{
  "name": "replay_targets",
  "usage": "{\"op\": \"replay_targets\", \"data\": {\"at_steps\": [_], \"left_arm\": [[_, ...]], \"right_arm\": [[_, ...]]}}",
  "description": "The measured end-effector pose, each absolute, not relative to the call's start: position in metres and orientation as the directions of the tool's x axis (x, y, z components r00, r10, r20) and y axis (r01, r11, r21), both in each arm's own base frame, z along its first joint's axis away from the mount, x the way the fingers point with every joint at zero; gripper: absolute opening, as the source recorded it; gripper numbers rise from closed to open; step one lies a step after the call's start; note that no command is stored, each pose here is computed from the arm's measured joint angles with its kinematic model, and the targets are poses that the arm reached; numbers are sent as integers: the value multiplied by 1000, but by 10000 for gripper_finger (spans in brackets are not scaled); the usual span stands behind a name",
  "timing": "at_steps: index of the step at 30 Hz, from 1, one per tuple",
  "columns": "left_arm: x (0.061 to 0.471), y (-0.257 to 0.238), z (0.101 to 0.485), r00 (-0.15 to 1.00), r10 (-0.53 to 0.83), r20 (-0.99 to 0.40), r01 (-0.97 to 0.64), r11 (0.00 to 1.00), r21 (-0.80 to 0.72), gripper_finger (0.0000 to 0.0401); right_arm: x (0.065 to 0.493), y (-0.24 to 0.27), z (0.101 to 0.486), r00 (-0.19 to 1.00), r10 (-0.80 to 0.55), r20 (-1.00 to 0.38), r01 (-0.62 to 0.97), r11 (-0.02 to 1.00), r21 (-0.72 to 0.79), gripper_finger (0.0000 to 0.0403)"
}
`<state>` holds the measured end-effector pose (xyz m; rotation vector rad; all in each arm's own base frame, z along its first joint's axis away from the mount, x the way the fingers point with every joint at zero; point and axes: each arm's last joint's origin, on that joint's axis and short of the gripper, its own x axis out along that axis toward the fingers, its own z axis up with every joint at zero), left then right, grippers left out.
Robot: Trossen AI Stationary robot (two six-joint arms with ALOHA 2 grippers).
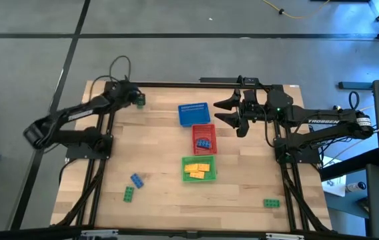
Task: Sort & place blocks by color
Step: Put the top blue game piece into the red basket
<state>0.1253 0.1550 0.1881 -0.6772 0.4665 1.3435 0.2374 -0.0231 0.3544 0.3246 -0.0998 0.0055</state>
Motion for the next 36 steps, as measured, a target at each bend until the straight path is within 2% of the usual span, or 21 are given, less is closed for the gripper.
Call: {"op": "replay_targets", "data": {"at_steps": [7, 11, 15, 23, 27, 36], "left_arm": [[121, 119, 244, 492, 779, -389, -866, 390, -314, 127], [124, 94, 266, 670, 710, -215, -725, 566, -392, 127], [138, 72, 278, 792, 603, -101, -581, 691, -429, 127], [184, 26, 290, 899, 424, 109, -333, 825, -457, 127], [211, 3, 296, 930, 350, 110, -272, 859, -433, 127], [261, -24, 348, 953, 256, 164, -221, 954, -203, 127]], "right_arm": [[237, -23, 354, 995, -12, 99, -20, 948, 316, 240], [237, -23, 354, 995, -12, 99, -19, 949, 316, 240], [237, -23, 354, 995, -13, 99, -19, 949, 316, 240], [237, -23, 354, 995, -12, 99, -20, 949, 316, 240], [237, -23, 354, 995, -12, 99, -20, 949, 316, 240], [237, -23, 354, 995, -10, 99, -22, 949, 315, 240]]}}
